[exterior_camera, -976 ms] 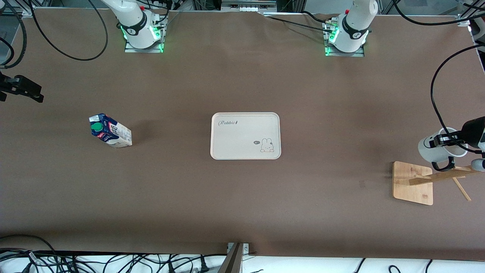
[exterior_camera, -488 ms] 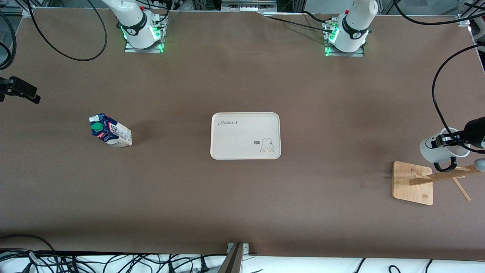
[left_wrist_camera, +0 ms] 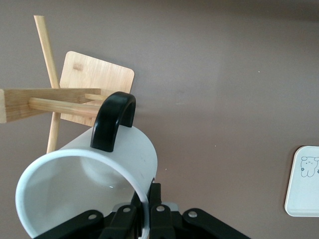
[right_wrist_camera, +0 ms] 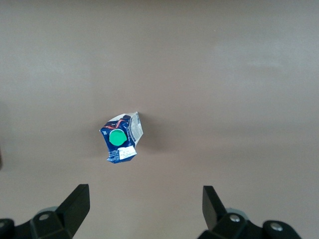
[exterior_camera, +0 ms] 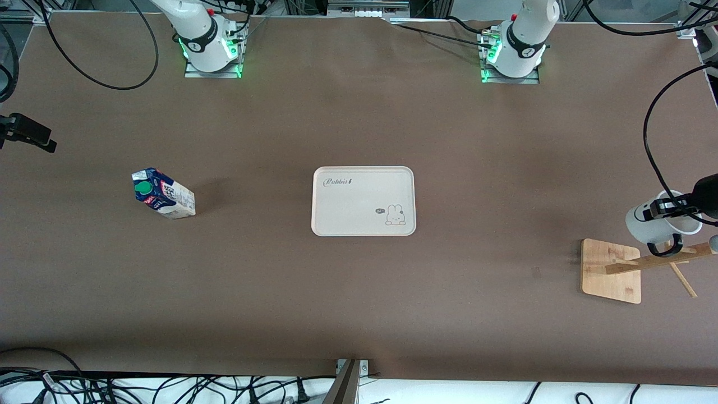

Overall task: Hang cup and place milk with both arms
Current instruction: 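Hang the mug handle on a stand peg with the left gripper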

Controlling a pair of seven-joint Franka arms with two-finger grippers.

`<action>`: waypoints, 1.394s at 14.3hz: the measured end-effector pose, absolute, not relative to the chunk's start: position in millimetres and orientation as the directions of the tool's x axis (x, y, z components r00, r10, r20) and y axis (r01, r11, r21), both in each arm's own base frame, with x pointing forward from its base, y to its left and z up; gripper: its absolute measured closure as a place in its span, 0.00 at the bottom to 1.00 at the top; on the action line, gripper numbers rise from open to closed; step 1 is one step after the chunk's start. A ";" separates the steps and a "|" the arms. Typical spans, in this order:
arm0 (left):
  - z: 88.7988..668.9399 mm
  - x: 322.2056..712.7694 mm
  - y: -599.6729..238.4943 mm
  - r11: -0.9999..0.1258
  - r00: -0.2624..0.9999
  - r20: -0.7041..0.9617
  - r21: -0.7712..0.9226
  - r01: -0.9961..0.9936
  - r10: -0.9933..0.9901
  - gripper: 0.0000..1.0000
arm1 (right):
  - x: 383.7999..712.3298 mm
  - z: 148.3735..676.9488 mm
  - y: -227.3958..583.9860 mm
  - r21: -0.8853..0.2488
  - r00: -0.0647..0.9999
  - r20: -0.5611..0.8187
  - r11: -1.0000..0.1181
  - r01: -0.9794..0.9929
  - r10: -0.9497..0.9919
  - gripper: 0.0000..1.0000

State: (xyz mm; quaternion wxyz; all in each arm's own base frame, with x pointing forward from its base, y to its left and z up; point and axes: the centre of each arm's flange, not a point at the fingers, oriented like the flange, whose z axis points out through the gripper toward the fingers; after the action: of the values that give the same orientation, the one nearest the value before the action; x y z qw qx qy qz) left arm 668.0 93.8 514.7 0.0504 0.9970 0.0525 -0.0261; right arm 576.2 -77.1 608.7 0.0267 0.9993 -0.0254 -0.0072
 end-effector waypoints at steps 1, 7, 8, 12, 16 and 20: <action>512.3 668.2 96.6 -0.990 0.994 -0.059 0.098 0.098 0.093 0.93 | 576.0 608.5 -78.6 0.054 0.998 -0.013 -0.997 -0.053 -0.053 0.00; 498.9 666.5 128.9 -0.989 0.993 -0.074 0.102 0.103 0.096 0.70 | 578.2 608.1 -62.9 0.052 1.000 -0.014 -0.998 -0.025 -0.025 0.00; 500.1 667.2 126.3 -0.990 0.993 -0.072 0.103 0.099 0.092 0.60 | 578.5 607.9 -59.5 0.052 1.000 -0.015 -0.998 -0.019 -0.019 0.00; 510.1 669.2 103.9 -0.992 0.996 -0.066 0.108 0.063 0.056 0.23 | 580.4 606.5 -43.1 0.051 1.000 -0.018 -0.999 0.010 0.009 0.00; 539.3 641.6 38.5 -0.994 0.978 -0.202 0.108 -0.029 -0.050 0.00 | 581.4 604.2 -42.9 0.051 1.000 -0.022 -0.999 0.010 0.009 0.00; 561.4 619.9 -4.5 -0.994 0.958 -0.265 0.039 -0.100 -0.107 0.00 | 583.1 600.7 -43.1 0.051 1.000 -0.028 -0.999 0.010 0.009 0.00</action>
State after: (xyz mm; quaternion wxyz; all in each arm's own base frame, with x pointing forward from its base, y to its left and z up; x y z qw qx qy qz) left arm 619.9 -4.5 561.4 0.0128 0.9894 -0.0521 -0.1348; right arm 583.1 -43.1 600.7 0.0255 0.9996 0.0048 -0.0139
